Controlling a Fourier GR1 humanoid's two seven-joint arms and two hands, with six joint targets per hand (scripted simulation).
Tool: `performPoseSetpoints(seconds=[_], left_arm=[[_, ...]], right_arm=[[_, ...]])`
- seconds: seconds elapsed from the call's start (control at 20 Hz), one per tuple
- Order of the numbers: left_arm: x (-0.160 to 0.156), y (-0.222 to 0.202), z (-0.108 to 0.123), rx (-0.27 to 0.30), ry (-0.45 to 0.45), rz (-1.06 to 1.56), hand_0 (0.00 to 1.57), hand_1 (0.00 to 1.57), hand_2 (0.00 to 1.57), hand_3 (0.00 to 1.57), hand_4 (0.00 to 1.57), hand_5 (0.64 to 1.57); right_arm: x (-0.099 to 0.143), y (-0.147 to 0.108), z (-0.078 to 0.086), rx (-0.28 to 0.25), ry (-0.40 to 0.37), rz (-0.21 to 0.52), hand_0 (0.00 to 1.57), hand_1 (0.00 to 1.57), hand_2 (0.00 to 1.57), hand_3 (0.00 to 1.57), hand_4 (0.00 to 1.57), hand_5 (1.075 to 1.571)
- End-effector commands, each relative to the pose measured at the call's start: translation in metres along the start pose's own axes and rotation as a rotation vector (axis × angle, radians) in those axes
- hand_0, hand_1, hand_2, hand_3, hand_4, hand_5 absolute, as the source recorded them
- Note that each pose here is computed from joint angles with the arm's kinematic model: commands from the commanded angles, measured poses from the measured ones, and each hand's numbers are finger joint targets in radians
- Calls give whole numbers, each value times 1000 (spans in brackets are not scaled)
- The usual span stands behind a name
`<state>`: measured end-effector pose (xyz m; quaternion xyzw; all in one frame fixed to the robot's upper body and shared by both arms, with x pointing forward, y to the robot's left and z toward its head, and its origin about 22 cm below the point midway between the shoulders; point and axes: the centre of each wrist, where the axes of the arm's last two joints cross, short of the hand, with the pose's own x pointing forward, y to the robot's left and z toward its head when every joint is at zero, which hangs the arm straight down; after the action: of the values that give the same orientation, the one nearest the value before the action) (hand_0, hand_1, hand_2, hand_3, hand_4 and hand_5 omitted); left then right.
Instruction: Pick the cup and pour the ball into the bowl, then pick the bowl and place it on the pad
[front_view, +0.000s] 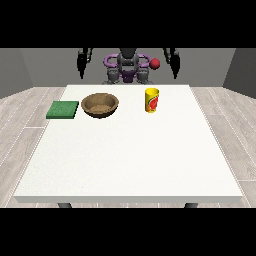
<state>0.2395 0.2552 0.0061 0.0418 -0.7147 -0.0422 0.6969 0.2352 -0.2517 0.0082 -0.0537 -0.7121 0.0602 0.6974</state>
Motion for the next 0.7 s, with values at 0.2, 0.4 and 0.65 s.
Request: performPoseSetpoints(seconds=[0.2, 0.4, 0.65], left_arm=[[28, 11, -2, 4, -15, -19, 0, 0, 0, 0, 664, 1566], [35, -28, 13, -13, 209, 252, 0, 0, 0, 0, 637, 1563], [84, -36, -2, 44, 137, 227, 0, 0, 0, 0, 601, 1563]], right_arm=[[25, -10, -1, -2, -7, 14, 0, 0, 0, 0, 875, 1533], [24, 11, 21, -34, 225, -224, 0, 0, 0, 0, 865, 1534], [83, -6, 19, -8, 156, -220, 0, 0, 0, 0, 823, 1528]])
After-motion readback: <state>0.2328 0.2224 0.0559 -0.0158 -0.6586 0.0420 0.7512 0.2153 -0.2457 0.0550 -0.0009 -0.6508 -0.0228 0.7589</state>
